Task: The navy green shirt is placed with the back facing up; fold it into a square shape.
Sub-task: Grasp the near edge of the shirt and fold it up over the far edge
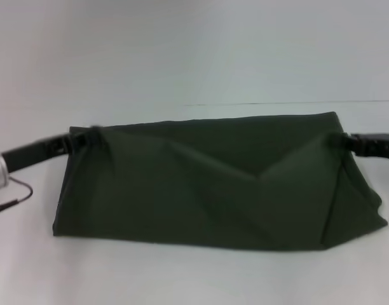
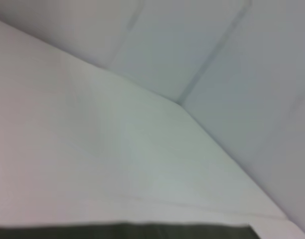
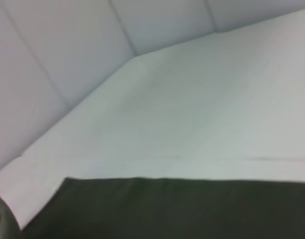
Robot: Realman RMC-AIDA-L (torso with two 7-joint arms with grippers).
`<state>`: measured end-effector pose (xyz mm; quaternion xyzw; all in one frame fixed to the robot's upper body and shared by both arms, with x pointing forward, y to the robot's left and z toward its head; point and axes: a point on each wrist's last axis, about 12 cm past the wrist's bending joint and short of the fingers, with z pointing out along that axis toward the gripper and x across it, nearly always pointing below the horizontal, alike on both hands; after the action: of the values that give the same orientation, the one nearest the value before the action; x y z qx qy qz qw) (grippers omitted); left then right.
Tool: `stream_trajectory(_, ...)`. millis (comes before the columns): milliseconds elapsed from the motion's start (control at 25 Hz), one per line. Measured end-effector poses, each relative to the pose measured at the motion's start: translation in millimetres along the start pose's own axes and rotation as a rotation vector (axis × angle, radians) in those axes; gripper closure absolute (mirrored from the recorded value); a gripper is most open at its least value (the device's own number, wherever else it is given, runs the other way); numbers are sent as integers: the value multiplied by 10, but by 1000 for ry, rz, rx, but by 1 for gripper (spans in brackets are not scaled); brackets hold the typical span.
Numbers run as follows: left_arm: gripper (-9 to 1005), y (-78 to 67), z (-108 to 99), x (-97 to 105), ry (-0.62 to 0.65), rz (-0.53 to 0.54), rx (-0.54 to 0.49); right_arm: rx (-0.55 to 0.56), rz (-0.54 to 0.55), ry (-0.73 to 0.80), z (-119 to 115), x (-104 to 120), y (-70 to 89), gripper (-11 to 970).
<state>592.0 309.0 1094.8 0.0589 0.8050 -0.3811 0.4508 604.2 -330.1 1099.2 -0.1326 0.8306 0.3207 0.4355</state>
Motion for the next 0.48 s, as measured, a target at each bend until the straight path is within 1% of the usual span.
stream_trajectory(240, 948, 39, 234, -133, -58, 1, -115, 130, -32, -6, 334, -180, -13, 929)
stream_trajectory(480, 942, 100, 327, -204, -139, -27, -205, 211, -62, -37, 541, -284, -3, 929)
